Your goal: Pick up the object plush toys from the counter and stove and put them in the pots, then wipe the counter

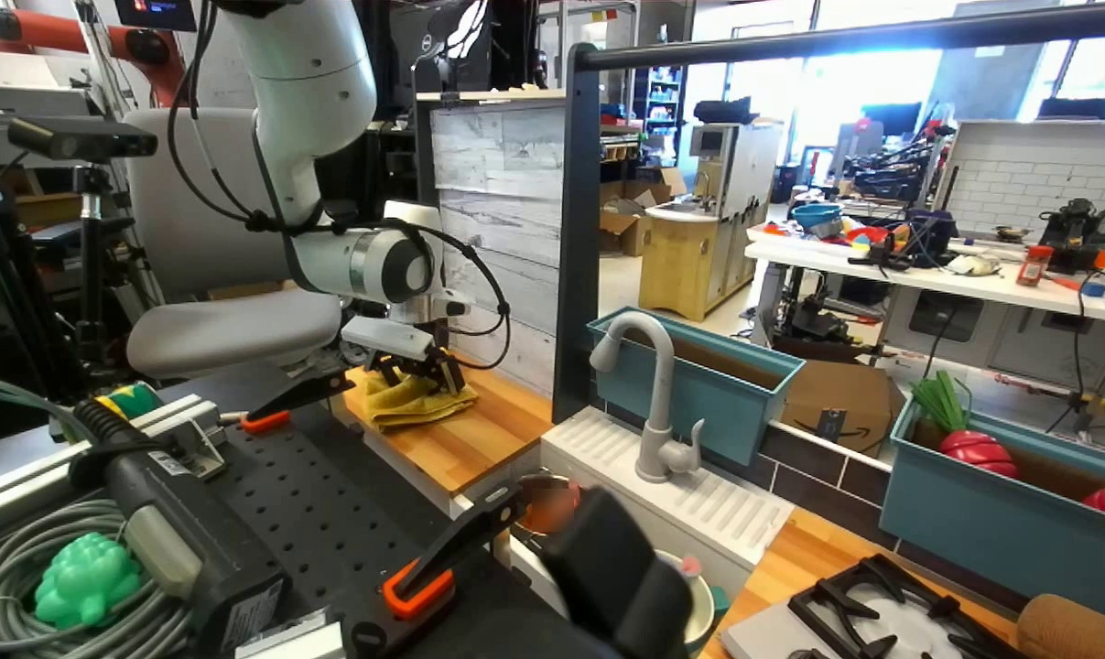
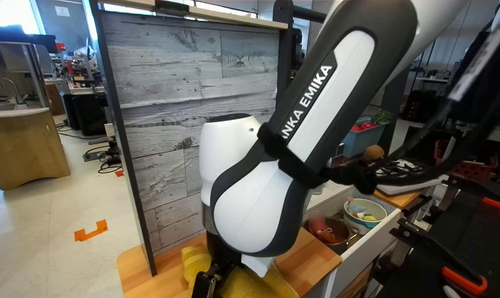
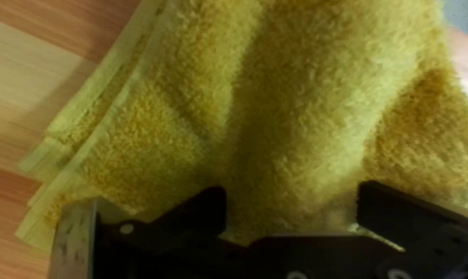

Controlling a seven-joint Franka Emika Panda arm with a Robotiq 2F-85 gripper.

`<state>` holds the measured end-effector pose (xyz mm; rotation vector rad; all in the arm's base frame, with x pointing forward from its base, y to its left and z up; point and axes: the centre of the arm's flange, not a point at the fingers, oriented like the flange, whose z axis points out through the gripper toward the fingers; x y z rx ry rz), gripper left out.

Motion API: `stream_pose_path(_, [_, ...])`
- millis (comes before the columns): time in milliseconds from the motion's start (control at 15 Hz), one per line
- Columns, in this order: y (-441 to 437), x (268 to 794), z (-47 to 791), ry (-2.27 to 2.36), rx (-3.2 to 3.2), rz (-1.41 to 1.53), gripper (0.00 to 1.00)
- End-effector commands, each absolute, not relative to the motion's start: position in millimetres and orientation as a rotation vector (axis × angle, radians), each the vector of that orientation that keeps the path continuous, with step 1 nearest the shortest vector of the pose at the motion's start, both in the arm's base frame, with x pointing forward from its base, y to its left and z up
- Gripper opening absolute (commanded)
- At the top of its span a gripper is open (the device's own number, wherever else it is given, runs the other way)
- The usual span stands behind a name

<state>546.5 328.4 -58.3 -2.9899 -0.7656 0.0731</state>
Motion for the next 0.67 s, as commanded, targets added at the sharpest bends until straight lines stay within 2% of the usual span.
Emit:
stream_pose_path(0, [355, 556, -87, -0.842, -2.97, 0.0, 1.0])
stream_pose_path(600, [259, 570, -77, -0.653, -3.011, -0.161, 1.0])
